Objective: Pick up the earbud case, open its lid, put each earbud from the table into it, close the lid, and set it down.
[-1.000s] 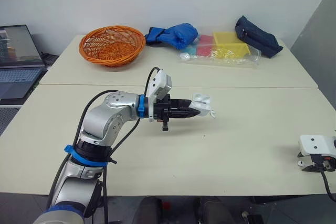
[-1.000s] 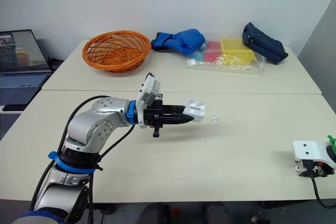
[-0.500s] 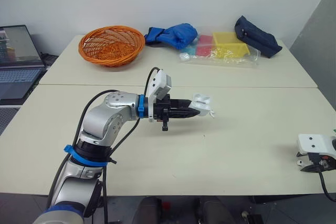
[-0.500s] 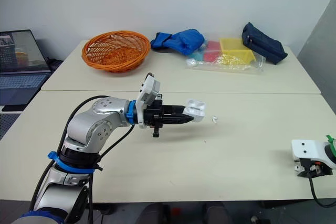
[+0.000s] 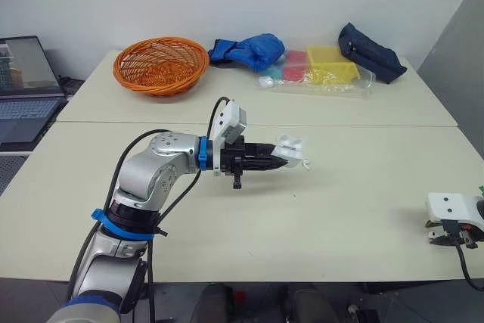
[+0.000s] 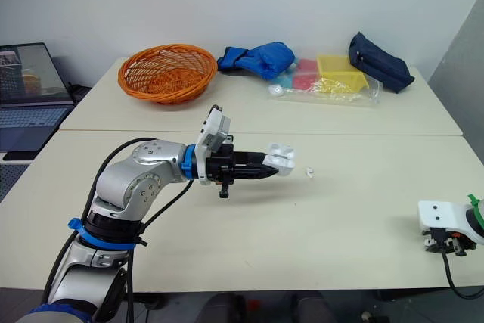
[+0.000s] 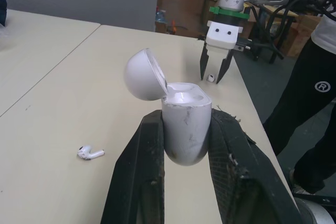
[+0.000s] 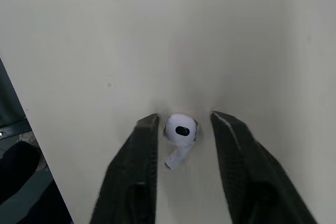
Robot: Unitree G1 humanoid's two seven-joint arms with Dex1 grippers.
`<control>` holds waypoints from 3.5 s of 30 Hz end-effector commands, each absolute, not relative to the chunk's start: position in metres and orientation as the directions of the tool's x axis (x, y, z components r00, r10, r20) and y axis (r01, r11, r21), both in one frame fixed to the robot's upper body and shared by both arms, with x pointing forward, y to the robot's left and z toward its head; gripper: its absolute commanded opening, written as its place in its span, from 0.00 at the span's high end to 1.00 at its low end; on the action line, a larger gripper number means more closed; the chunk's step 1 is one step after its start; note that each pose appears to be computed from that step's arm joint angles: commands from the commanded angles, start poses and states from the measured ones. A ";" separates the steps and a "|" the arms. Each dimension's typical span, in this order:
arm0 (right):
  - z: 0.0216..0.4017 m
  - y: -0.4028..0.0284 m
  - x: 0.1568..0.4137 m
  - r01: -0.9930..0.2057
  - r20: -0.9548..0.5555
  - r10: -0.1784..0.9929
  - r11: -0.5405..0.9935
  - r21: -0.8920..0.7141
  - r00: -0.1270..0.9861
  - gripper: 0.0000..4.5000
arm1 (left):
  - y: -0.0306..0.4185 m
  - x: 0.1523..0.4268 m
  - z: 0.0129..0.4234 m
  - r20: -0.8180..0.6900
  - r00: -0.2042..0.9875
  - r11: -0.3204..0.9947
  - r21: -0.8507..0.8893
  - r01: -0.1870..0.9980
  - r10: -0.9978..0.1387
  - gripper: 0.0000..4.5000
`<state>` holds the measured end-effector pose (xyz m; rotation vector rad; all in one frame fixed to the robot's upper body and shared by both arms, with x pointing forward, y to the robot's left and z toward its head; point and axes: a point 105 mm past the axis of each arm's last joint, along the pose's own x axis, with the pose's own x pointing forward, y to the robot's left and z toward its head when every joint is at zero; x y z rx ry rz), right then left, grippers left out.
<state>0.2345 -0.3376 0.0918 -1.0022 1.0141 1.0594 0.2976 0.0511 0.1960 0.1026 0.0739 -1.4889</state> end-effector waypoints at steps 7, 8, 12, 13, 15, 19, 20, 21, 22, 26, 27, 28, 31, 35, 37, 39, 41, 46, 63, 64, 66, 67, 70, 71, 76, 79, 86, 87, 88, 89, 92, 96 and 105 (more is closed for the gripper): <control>0.094 -0.337 0.237 -0.972 -0.961 0.205 0.184 -0.149 0.187 0.91 | 0.049 0.293 0.207 -0.103 0.062 0.055 0.071 0.996 -0.993 0.83; 0.094 -0.336 0.237 -0.971 -0.960 0.209 0.186 -0.149 0.187 0.91 | 0.049 0.293 0.207 -0.103 0.063 0.056 0.071 0.996 -0.993 0.83; 0.106 -0.324 0.244 -0.965 -0.937 0.266 0.191 -0.180 0.227 0.91 | 0.051 0.293 0.204 -0.107 0.067 0.059 0.075 0.995 -0.992 0.83; 0.123 -0.304 0.257 -0.950 -0.890 0.347 0.208 -0.234 0.296 0.91 | 0.051 0.294 0.203 -0.105 0.071 0.063 0.080 0.995 -0.992 0.83; 0.165 -0.257 0.280 -0.895 -0.722 0.529 0.291 -0.339 0.446 0.91 | 0.050 0.296 0.203 -0.090 0.082 0.074 0.091 0.993 -0.993 0.83; 0.219 -0.201 0.294 -0.806 -0.395 0.705 0.478 -0.348 0.589 0.91 | 0.046 0.305 0.212 0.009 0.136 0.136 0.106 0.985 -0.991 0.83; 0.235 -0.191 0.298 -0.765 -0.284 0.714 0.560 -0.318 0.640 0.91 | 0.045 0.309 0.216 0.048 0.162 0.167 0.117 0.979 -0.986 0.83; 0.247 -0.181 0.297 -0.745 -0.192 0.731 0.584 -0.321 0.655 0.91 | 0.044 0.313 0.219 0.083 0.182 0.190 0.110 0.976 -0.980 0.83; 0.265 -0.169 0.295 -0.718 -0.054 0.737 0.636 -0.283 0.674 0.91 | 0.043 0.317 0.224 0.119 0.200 0.214 0.111 0.971 -0.972 0.83; 0.301 -0.149 0.285 -0.707 0.191 0.713 0.698 -0.113 0.674 0.91 | 0.040 0.324 0.237 0.183 0.214 0.236 0.107 0.966 -0.959 0.83; 0.306 -0.145 0.284 -0.720 0.219 0.715 0.691 -0.072 0.664 0.91 | 0.038 0.324 0.239 0.189 0.205 0.227 0.104 0.968 -0.960 0.83; 0.310 -0.141 0.283 -0.729 0.242 0.715 0.683 -0.041 0.656 0.91 | 0.037 0.323 0.241 0.195 0.193 0.216 0.103 0.971 -0.962 0.83; 0.315 -0.135 0.283 -0.740 0.268 0.710 0.673 0.013 0.651 0.91 | 0.033 0.320 0.244 0.200 0.167 0.191 0.108 0.976 -0.965 0.83; 0.306 -0.128 0.284 -0.744 0.241 0.719 0.668 0.020 0.652 0.91 | 0.031 0.321 0.251 0.206 0.151 0.177 0.117 0.977 -0.967 0.83; 0.304 -0.126 0.285 -0.735 0.239 0.711 0.678 0.015 0.661 0.91 | 0.030 0.321 0.254 0.212 0.145 0.172 0.113 0.979 -0.966 0.83; 0.301 -0.124 0.285 -0.734 0.228 0.714 0.680 0.000 0.662 0.91 | 0.029 0.320 0.254 0.213 0.136 0.162 0.110 0.981 -0.968 0.83; 0.298 -0.121 0.284 -0.733 0.222 0.716 0.680 -0.011 0.662 0.91 | 0.029 0.319 0.253 0.210 0.129 0.154 0.109 0.982 -0.969 0.83; 0.294 -0.118 0.284 -0.724 0.229 0.707 0.690 -0.012 0.669 0.91 | 0.028 0.320 0.254 0.213 0.123 0.149 0.109 0.983 -0.969 0.83; 0.288 -0.110 0.284 -0.721 0.216 0.719 0.688 -0.086 0.660 0.91 | 0.029 0.319 0.255 0.216 0.112 0.134 0.089 0.987 -0.970 0.83; 0.287 -0.108 0.283 -0.724 0.208 0.727 0.682 -0.103 0.655 0.91 | 0.028 0.319 0.255 0.216 0.111 0.133 0.090 0.987 -0.970 0.83; 0.286 -0.107 0.283 -0.726 0.206 0.731 0.678 -0.113 0.650 0.91 | 0.028 0.319 0.255 0.218 0.109 0.131 0.088 0.987 -0.970 0.83; 0.286 -0.107 0.282 -0.726 0.207 0.732 0.678 -0.118 0.650 0.91 | 0.028 0.319 0.256 0.222 0.112 0.136 0.092 0.986 -0.968 0.83; 0.286 -0.109 0.282 -0.724 0.211 0.731 0.679 -0.125 0.649 0.91 | 0.028 0.319 0.257 0.223 0.109 0.132 0.090 0.987 -0.969 0.83; 0.286 -0.109 0.282 -0.724 0.209 0.732 0.678 -0.128 0.649 0.91 | 0.028 0.319 0.257 0.222 0.108 0.130 0.090 0.987 -0.969 0.83; 0.283 -0.111 0.283 -0.720 0.193 0.735 0.677 -0.151 0.651 0.91 | 0.027 0.319 0.259 0.227 0.102 0.126 0.093 0.988 -0.968 0.83; 0.283 -0.109 0.282 -0.721 0.187 0.739 0.673 -0.167 0.647 0.91 | 0.026 0.318 0.260 0.229 0.099 0.122 0.090 0.988 -0.968 0.83; 0.282 -0.105 0.279 -0.728 0.177 0.753 0.658 -0.191 0.634 0.91 | 0.026 0.318 0.262 0.234 0.097 0.121 0.089 0.989 -0.967 0.83; 0.281 -0.104 0.279 -0.729 0.177 0.754 0.656 -0.193 0.632 0.91 | 0.026 0.318 0.262 0.234 0.096 0.120 0.089 0.989 -0.967 0.83; 0.281 -0.104 0.278 -0.730 0.178 0.755 0.655 -0.195 0.631 0.84 | 0.026 0.318 0.262 0.234 0.096 0.119 0.089 0.989 -0.967 0.83; 0.281 -0.104 0.278 -0.730 0.180 0.756 0.655 -0.196 0.629 0.75 | 0.026 0.318 0.263 0.234 0.095 0.119 0.090 0.989 -0.968 0.83; 0.279 -0.104 0.275 -0.739 0.171 0.768 0.641 -0.207 0.617 0.52 | 0.025 0.317 0.262 0.230 0.086 0.110 0.090 0.990 -0.969 0.83; 0.278 -0.105 0.274 -0.741 0.170 0.770 0.638 -0.207 0.615 0.19 | 0.025 0.317 0.262 0.229 0.084 0.107 0.092 0.990 -0.970 0.83; 0.302 -0.116 0.267 -0.742 0.225 0.775 0.631 -0.227 0.591 0.01 | 0.027 0.319 0.256 0.216 0.094 0.114 0.083 0.990 -0.972 0.83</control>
